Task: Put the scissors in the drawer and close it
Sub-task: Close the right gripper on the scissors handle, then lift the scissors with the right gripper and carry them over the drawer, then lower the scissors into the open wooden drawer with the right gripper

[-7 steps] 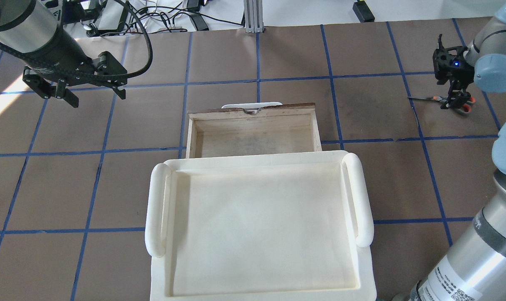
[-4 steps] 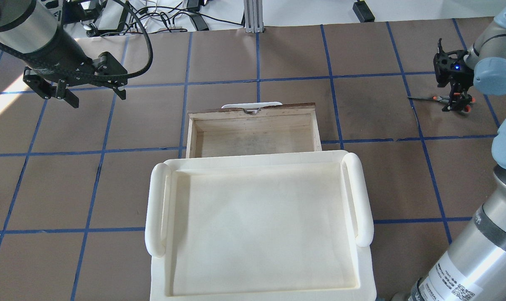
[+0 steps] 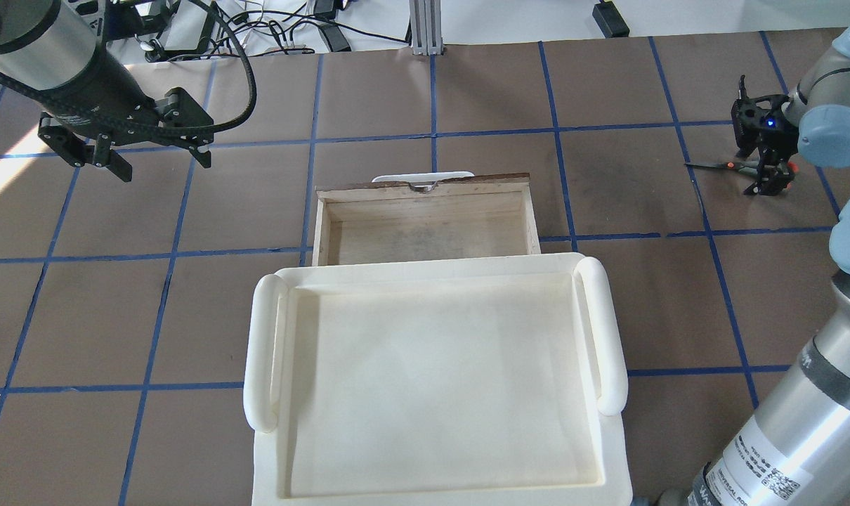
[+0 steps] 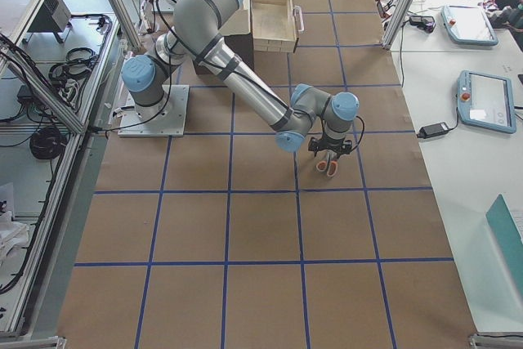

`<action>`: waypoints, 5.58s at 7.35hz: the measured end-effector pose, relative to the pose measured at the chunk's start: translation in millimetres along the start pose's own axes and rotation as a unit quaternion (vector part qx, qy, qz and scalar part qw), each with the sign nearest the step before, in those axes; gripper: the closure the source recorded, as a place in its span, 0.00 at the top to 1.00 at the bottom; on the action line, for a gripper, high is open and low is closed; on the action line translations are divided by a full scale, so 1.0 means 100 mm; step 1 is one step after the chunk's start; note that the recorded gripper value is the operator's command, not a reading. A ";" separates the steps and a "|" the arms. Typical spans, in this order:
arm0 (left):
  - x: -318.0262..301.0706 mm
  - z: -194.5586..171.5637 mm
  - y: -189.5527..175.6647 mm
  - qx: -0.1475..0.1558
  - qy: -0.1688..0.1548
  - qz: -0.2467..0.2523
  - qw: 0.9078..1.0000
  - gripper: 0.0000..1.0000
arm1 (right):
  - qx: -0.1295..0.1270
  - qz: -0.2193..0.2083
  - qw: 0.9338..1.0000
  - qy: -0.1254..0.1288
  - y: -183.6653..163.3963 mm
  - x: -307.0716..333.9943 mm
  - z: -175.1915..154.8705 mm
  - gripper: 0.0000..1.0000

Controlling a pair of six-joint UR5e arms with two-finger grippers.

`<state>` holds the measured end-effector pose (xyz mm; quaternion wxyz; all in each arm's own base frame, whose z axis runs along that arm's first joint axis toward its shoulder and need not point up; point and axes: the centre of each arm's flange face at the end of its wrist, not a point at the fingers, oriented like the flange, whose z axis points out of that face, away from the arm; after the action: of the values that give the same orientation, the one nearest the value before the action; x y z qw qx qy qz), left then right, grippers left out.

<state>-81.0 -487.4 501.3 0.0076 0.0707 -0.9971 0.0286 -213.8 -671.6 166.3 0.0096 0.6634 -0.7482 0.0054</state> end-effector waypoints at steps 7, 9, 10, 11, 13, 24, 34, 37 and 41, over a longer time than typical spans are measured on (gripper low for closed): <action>-0.01 0.04 0.02 -0.003 -0.005 -0.001 1.000 1.00 | -0.014 0.009 1.000 0.003 0.04 0.02 -0.09 0.01; -0.01 0.04 0.02 -0.003 -0.005 -0.001 1.000 1.00 | -0.015 0.011 1.000 0.005 0.04 0.02 -0.11 0.00; -0.01 0.03 0.02 -0.003 -0.005 -0.001 1.000 1.00 | -0.015 0.012 1.000 0.006 0.04 0.02 -0.15 0.00; -0.01 0.03 0.02 -0.003 -0.005 -0.001 1.000 1.00 | -0.015 0.013 1.000 0.013 0.03 0.01 -0.26 0.00; -0.01 0.03 0.02 -0.002 -0.004 -0.001 1.000 1.00 | -0.015 0.025 0.999 0.027 0.00 0.00 -0.53 0.00; -0.01 0.03 0.02 -0.002 -0.005 -0.001 1.000 1.00 | 0.043 0.110 0.993 0.020 -4.27 -1.68 -2.79 0.00; -0.02 0.02 0.04 -0.001 -0.005 -0.001 1.000 1.00 | 0.043 0.018 0.999 0.012 -5.64 -2.48 -1.91 0.00; -0.01 0.04 0.05 -0.004 -0.004 0.000 1.000 1.00 | 0.033 0.010 0.999 0.008 -5.63 -2.49 -1.68 0.00; -0.01 0.03 0.11 -0.014 -0.005 -0.001 1.000 1.00 | 0.024 0.010 1.000 0.012 -5.64 -2.47 -1.57 0.00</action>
<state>-81.3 -476.2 497.6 0.0033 0.0716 -0.9973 0.0141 377.2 -491.0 315.5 0.0024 0.6555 -0.7545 0.0311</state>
